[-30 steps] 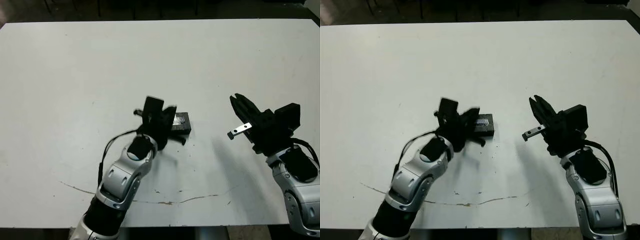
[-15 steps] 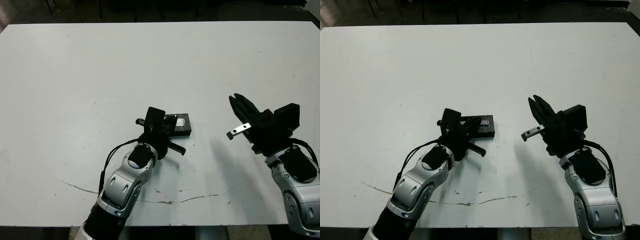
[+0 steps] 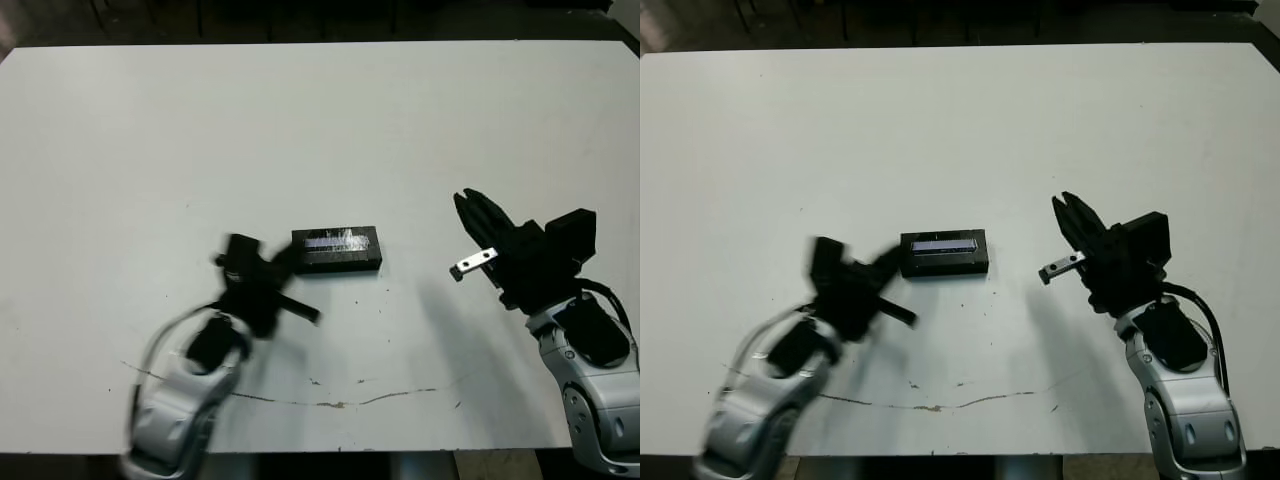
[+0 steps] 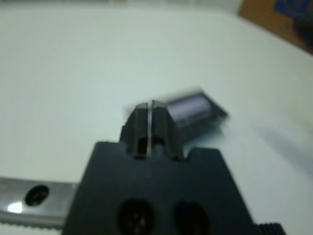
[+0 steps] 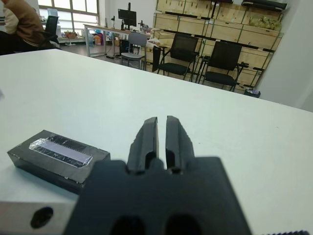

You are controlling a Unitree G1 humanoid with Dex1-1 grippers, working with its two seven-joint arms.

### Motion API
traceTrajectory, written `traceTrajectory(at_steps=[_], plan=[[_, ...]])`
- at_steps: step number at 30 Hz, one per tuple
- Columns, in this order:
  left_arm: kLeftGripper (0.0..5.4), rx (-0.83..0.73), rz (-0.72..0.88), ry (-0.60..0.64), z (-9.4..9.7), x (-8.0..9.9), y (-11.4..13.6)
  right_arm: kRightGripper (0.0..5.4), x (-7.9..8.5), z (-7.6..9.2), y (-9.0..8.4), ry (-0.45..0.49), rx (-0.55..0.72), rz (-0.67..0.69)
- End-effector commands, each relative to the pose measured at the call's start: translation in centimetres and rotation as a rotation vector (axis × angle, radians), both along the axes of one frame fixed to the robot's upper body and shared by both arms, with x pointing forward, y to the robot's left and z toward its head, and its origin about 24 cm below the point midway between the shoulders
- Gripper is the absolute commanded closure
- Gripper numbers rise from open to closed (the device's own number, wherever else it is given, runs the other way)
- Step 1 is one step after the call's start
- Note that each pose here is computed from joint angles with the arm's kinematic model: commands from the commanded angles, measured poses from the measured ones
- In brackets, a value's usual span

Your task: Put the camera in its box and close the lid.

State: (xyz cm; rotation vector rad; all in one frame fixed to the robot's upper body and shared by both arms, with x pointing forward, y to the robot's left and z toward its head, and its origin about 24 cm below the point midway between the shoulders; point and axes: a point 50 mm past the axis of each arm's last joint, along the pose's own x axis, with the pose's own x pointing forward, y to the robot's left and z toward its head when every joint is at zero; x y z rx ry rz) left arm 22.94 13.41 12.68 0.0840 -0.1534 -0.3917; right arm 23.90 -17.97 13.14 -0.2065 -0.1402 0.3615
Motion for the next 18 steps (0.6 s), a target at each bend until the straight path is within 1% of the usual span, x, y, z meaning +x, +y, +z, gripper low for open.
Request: traceTrajectory(at_steps=[1,2,4,7,10,12,14,16,18], plan=[[5.36,0.101,0.036,-0.167,1.4,0.4,3.6,5.40,0.1,-0.1,0.4,-0.006,0.000,-0.003],[5.36,0.116,0.063,-0.215,2.0,0.7,4.8,5.40,0.2,0.0,0.6,-0.011,-0.002,-0.004],[5.36,0.132,0.115,-0.262,2.6,1.0,6.8,5.40,0.3,0.1,0.8,-0.023,-0.010,-0.011],[5.36,0.154,0.209,-0.297,2.5,1.3,8.7,5.40,0.8,0.2,1.1,-0.053,-0.029,-0.039],[5.36,0.119,0.290,-0.311,1.1,1.2,8.9,5.40,1.5,-0.2,1.4,-0.102,-0.032,-0.112],[5.36,0.061,0.353,-0.317,0.1,1.2,8.8,5.40,1.9,-0.8,1.6,-0.134,-0.014,-0.189],[5.36,-0.032,0.421,-0.292,-1.0,1.4,8.5,5.40,2.2,-1.4,1.8,-0.152,0.017,-0.254],[5.36,-0.103,0.460,-0.259,-1.7,1.7,8.1,5.40,2.4,-2.0,2.0,-0.153,0.051,-0.285],[5.36,-0.128,0.466,-0.248,-1.9,1.8,7.7,5.40,2.5,-2.3,2.1,-0.153,0.066,-0.291]])
